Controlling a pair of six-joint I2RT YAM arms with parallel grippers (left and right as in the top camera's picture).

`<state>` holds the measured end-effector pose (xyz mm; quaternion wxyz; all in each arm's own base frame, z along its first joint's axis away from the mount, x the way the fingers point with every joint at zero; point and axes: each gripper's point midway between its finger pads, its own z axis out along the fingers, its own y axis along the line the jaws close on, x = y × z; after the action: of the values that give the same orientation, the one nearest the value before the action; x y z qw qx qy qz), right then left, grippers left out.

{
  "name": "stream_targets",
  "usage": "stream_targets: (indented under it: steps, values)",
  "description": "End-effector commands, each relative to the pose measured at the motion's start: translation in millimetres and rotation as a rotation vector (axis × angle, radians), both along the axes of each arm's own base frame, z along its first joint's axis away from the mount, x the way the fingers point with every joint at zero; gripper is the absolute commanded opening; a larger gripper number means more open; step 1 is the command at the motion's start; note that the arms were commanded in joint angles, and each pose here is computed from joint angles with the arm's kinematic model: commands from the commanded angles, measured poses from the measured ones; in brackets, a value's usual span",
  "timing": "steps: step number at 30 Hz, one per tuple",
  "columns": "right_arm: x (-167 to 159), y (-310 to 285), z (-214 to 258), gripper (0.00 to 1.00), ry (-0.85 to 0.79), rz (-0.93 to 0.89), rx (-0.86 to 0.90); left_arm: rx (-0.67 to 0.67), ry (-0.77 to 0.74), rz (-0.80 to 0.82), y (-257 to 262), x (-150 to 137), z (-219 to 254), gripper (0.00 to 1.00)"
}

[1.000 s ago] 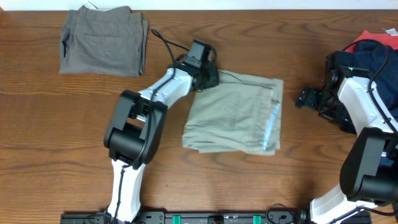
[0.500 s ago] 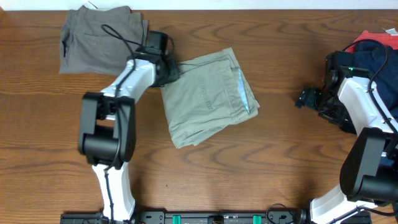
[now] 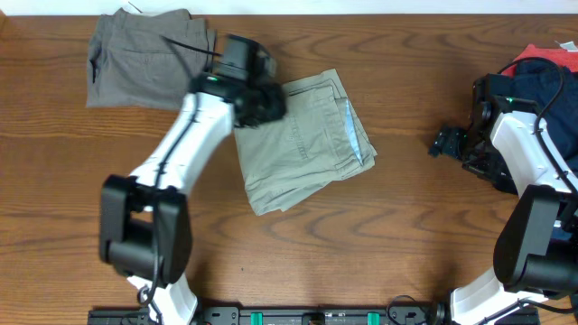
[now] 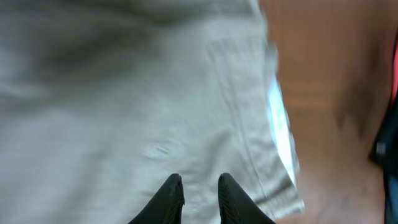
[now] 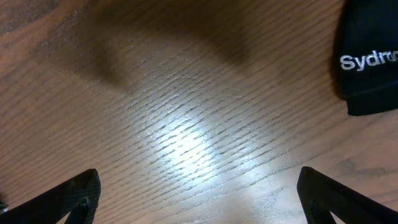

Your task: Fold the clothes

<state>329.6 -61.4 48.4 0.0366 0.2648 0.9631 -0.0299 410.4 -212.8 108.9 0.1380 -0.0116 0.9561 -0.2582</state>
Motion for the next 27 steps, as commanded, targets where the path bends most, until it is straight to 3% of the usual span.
stream_targets:
  steps: [1,3,14,27]
  values:
    - [4,-3,9,0.99,-0.027,-0.003,-0.014,-0.012,0.107,-0.106,-39,-35,-32,0.15]
    - [4,-3,9,0.99,-0.027,-0.003,-0.014,-0.003,0.131,-0.146,-58,-46,-46,0.06]
    - [4,-3,9,0.99,-0.027,-0.003,-0.014,-0.095,0.165,-0.227,-126,-69,-75,0.06]
    - [4,-3,9,0.99,-0.027,-0.003,-0.014,-0.077,0.18,-0.259,-136,-85,-82,0.06]
